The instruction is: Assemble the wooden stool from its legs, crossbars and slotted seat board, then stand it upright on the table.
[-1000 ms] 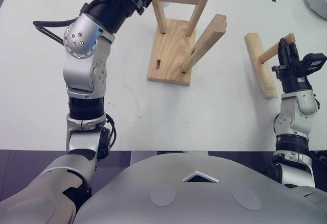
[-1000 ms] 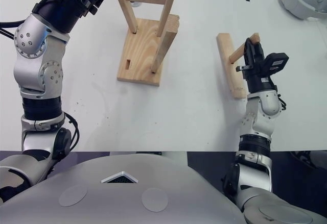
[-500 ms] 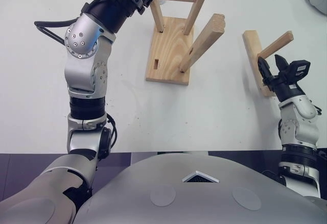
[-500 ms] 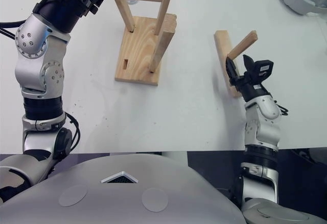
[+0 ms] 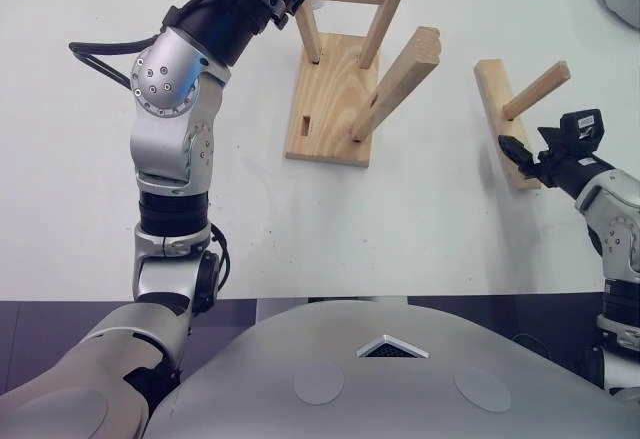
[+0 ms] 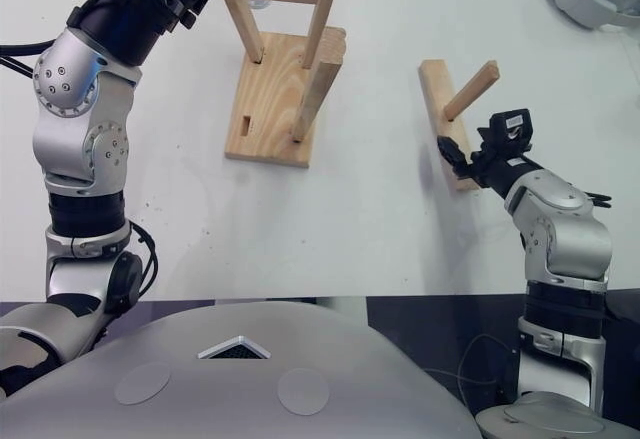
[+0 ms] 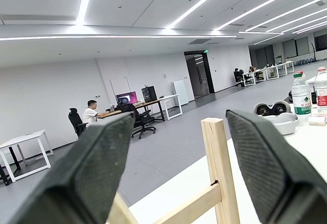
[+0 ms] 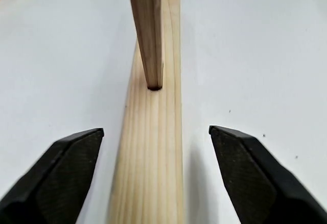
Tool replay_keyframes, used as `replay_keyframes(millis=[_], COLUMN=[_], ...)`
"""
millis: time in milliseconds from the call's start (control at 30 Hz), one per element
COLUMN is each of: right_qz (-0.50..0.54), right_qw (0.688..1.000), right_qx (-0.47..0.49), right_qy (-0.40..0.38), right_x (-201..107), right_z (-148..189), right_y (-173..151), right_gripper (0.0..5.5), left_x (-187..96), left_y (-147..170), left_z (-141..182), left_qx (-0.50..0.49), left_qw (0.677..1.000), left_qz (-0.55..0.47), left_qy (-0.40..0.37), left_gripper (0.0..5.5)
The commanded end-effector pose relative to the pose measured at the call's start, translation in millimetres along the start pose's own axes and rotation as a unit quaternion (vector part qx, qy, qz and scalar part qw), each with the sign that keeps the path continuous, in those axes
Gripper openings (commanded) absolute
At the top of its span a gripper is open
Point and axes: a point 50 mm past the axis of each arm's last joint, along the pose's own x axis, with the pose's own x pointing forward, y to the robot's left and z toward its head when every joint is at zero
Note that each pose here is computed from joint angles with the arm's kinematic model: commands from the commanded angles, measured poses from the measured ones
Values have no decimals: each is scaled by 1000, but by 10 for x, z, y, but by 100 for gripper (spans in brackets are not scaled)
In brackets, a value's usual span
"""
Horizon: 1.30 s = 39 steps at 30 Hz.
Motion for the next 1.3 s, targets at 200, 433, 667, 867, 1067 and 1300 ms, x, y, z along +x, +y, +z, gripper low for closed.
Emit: replay_keyframes(millis=[200,433,667,867,1067,1300], right_qz=[16,-34,-63,21,129,193], right_qw=[999,991,928,857,836,834], right_qx=[-35,-97,-184,-199,-220,-221], right_qy=[31,-84,-319,-474,-486,-466], right_x=[27,24,-207,-518,-569,-567], right_z=[-38,304,999,1725,1939,1867], right_y=[33,8,190,642,1105,1272], right_gripper=[241,206,206,206,206,206], left_x=[-26,55,444,674,702,632], left_y=[22,88,191,263,159,111], left_z=[-18,118,547,666,720,886], left_qx=[7,-13,-199,-438,-500,-508], left_qw=[1000,1000,979,897,864,855], left_qz=[7,22,25,2,-46,-78], left_qy=[7,-1,-46,-53,-33,-65], left_gripper=[330,330,330,330,330,330])
